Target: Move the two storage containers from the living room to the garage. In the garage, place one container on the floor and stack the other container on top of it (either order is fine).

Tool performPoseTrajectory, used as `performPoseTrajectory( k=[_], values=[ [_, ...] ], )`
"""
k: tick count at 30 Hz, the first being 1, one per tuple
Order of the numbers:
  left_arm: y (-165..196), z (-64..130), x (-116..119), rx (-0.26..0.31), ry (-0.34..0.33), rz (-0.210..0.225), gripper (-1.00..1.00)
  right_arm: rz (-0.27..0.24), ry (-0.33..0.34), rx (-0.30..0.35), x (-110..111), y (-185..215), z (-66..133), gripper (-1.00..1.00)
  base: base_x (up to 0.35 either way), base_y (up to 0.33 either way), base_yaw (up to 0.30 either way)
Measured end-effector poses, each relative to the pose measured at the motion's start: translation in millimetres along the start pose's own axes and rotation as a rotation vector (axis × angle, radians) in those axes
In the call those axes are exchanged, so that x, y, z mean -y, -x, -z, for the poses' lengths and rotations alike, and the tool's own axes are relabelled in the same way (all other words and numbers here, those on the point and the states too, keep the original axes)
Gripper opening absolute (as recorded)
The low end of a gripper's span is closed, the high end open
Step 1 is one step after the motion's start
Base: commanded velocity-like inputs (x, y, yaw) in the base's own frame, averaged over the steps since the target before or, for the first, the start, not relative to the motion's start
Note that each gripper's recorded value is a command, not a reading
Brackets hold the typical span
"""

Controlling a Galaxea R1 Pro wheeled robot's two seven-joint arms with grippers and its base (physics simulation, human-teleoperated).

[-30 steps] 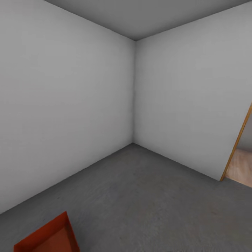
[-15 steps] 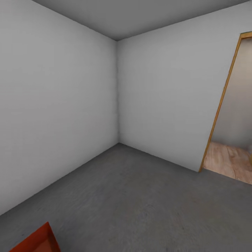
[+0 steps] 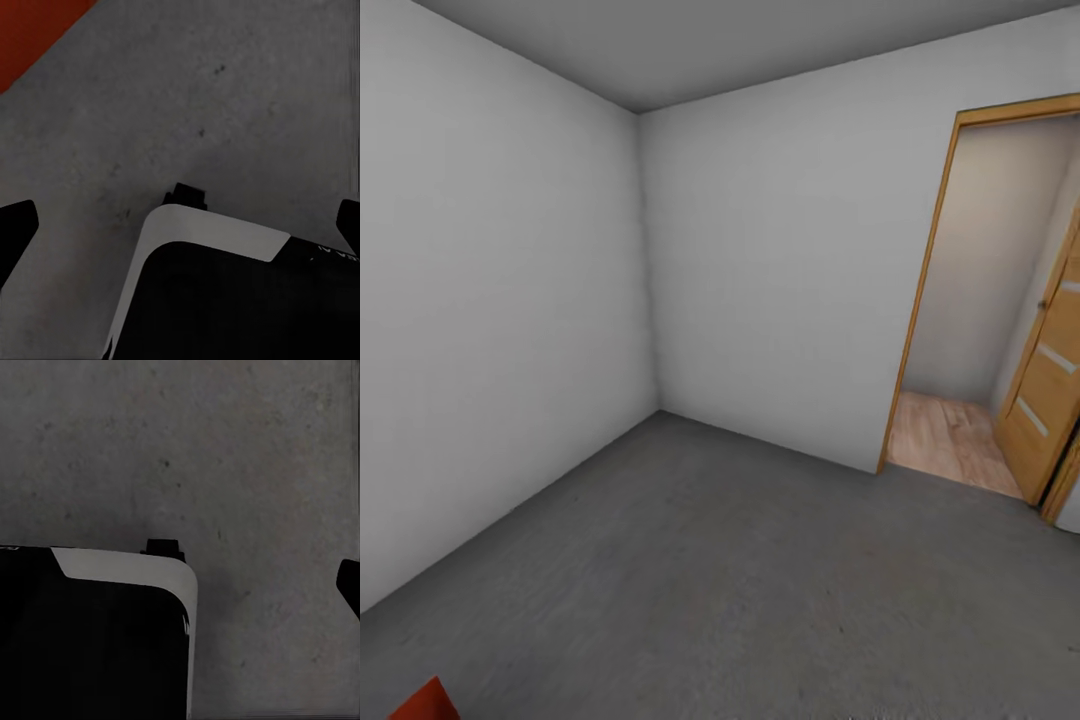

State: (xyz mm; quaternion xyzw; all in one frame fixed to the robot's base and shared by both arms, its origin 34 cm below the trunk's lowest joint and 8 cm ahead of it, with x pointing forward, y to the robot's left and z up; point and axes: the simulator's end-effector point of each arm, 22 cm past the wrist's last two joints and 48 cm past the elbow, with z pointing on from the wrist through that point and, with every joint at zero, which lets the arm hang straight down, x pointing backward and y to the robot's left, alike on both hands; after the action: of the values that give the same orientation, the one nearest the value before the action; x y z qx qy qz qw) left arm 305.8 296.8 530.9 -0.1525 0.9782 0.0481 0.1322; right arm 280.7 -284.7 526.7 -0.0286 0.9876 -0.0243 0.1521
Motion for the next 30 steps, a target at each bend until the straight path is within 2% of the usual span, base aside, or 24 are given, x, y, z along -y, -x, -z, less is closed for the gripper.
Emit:
performPoseTrajectory(
  k=[13, 30],
  values=[
    [0.1, 0.0, 0.6, 0.001, 0.000, 0.002, 1.00, 0.000, 0.000, 0.000, -0.1, 0.0, 0.0, 1.00, 0.000, 0.000, -0.300],
    [2.2, 0.9, 13.1, 0.007, -0.019, 0.003, 1.00, 0.000, -0.001, 0.000, 0.1, 0.0, 0.0, 1.00, 0.000, 0.000, -0.300]
  ],
)
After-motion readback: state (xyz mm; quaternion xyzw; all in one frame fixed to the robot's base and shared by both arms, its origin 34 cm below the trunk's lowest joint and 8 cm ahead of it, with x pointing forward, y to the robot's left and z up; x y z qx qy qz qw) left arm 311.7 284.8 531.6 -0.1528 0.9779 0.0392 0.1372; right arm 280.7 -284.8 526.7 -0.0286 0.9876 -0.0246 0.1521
